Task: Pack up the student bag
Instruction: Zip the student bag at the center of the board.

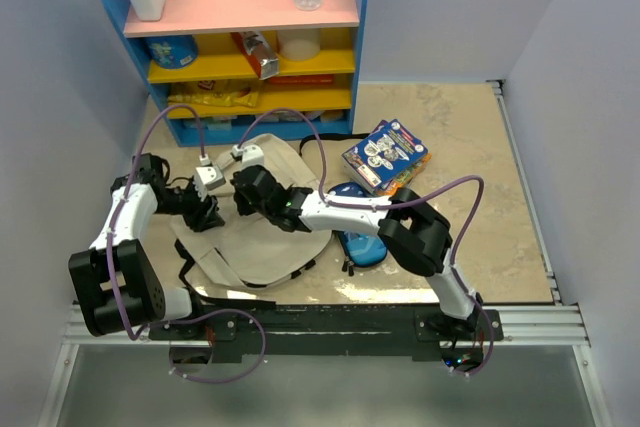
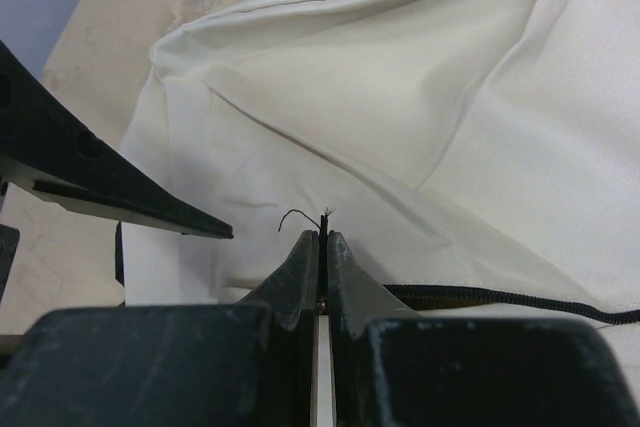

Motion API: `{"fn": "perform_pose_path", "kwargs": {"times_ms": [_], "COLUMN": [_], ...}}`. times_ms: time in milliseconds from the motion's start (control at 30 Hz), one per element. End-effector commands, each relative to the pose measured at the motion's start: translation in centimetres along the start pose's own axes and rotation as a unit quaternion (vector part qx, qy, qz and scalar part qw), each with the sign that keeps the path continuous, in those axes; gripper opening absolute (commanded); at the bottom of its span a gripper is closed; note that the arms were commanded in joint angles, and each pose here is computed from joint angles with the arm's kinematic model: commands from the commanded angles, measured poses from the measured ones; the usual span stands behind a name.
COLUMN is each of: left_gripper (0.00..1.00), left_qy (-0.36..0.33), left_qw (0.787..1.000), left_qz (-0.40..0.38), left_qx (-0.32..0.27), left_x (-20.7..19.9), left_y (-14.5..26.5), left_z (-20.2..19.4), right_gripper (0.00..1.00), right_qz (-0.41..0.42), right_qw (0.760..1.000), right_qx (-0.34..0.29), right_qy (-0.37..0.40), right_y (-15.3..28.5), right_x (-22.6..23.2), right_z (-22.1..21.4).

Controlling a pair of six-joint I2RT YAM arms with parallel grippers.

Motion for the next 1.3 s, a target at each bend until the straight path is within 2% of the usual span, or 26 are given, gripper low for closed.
{"fn": "perform_pose_path", "kwargs": {"times_ms": [0, 133, 267, 367, 400, 500, 600, 733, 967, 1267], "left_gripper": [0.54, 0.57, 0.48, 0.27, 0.17, 0.06, 0.0, 0.0, 0.0, 0.0], "left_qy": [-0.038, -0.03, -0.035, -0.035, -0.035, -0.035, -0.035, -0.041, -0.093, -0.113], "left_qw": [0.998, 0.999, 0.998, 0.998, 0.998, 0.998, 0.998, 0.998, 0.994, 0.992], "left_qz": [-0.022, -0.033, -0.042, -0.047, -0.047, -0.048, -0.047, -0.053, -0.053, -0.045], "left_qx": [-0.038, -0.025, -0.015, -0.009, -0.006, 0.0, 0.0, -0.002, 0.011, 0.033], "left_x": [-0.6, -0.3, -0.5, -0.6, -0.6, -0.5, -0.5, -0.8, -2.0, -2.7], "left_y": [-0.9, -2.3, -3.3, -3.6, -3.6, -3.4, -3.2, -2.2, 1.0, 2.7], "left_z": [1.1, 0.9, 0.8, 0.8, 0.8, 0.7, 1.0, 2.1, 4.3, 4.7], "right_gripper": [0.0, 0.0, 0.0, 0.0, 0.0, 0.0, 0.0, 0.0, 0.0, 0.0], "right_qz": [0.041, 0.048, 0.046, 0.042, 0.039, 0.033, 0.026, 0.006, -0.031, -0.08], "right_qw": [0.996, 0.995, 0.995, 0.995, 0.995, 0.995, 0.995, 0.996, 0.994, 0.99], "right_qx": [-0.068, -0.072, -0.077, -0.08, -0.08, -0.079, -0.078, -0.078, -0.088, -0.104], "right_qy": [-0.045, -0.052, -0.052, -0.053, -0.053, -0.055, -0.056, -0.052, -0.052, -0.045], "right_y": [1.8, 2.0, 2.0, 1.9, 1.8, 1.7, 1.5, 0.9, 0.1, -0.1], "right_x": [2.5, 2.9, 2.9, 2.6, 2.3, 1.6, 0.7, -1.0, -5.0, -8.6], "right_z": [5.9, 6.5, 6.9, 7.3, 7.3, 7.5, 7.5, 7.6, 9.0, 10.0]}}
Point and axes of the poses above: each gripper's point midway between its finger pads, its own y axis back along the fingers, its own x axis along the line the jaws close on, z = x × y, the point moved 1 cm from there along y, back along the fingers, and after that the axes turned 10 degrees about -y, right-handed, at the moved point
